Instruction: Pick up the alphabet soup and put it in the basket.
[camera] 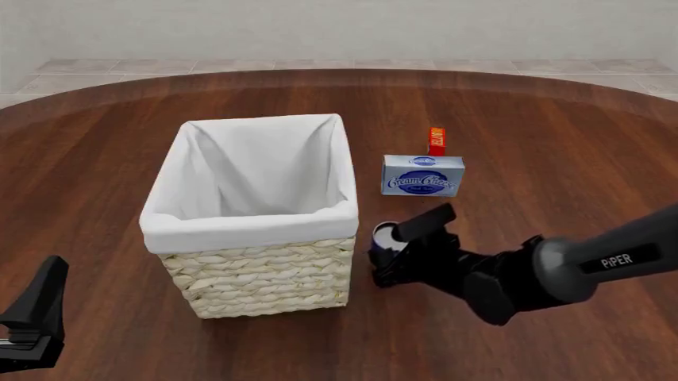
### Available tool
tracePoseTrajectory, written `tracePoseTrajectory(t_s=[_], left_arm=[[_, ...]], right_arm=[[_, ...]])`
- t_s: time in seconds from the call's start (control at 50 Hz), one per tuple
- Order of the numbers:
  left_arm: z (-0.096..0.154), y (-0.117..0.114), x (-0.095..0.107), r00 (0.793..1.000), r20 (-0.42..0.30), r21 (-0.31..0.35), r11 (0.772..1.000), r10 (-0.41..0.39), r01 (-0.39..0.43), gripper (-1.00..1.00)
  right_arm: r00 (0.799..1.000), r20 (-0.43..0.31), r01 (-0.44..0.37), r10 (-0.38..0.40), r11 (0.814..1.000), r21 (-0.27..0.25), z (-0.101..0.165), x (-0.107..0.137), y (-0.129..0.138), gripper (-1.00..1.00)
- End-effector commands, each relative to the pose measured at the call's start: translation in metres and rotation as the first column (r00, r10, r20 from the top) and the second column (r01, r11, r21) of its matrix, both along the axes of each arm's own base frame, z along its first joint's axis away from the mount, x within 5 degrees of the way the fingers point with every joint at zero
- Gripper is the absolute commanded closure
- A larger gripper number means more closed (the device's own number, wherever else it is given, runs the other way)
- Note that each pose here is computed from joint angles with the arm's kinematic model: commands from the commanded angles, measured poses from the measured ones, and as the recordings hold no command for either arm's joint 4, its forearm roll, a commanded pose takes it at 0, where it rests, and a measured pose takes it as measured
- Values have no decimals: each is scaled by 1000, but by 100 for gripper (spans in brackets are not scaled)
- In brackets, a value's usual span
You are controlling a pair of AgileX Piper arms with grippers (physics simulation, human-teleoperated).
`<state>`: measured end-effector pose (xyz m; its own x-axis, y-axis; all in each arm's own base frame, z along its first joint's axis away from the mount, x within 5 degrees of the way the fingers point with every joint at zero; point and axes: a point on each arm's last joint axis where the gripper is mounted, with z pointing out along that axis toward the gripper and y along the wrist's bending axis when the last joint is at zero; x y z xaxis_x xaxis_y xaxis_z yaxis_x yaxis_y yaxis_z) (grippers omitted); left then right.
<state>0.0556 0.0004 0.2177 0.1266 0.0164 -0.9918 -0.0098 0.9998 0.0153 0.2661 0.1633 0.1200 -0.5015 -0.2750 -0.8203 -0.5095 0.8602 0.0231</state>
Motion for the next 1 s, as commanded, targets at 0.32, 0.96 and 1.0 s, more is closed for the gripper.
tracePoseTrajectory(t_s=[0.32, 0.96, 1.0], left_arm=[[0, 0, 0, 1000, -1, 0, 1000, -3, 3, -100], [1, 0, 0, 1000, 6, -11, 1000, -3, 4, -100], [1, 0, 0, 1000, 7, -11, 1000, -5, 5, -100]], right_arm=[[999, 26, 32, -33, 999, 22, 36, -2, -11, 100], [996, 76, 53, -53, 999, 10, 100, -7, -29, 100], [995, 82, 54, -54, 998, 10, 106, -6, -29, 100]])
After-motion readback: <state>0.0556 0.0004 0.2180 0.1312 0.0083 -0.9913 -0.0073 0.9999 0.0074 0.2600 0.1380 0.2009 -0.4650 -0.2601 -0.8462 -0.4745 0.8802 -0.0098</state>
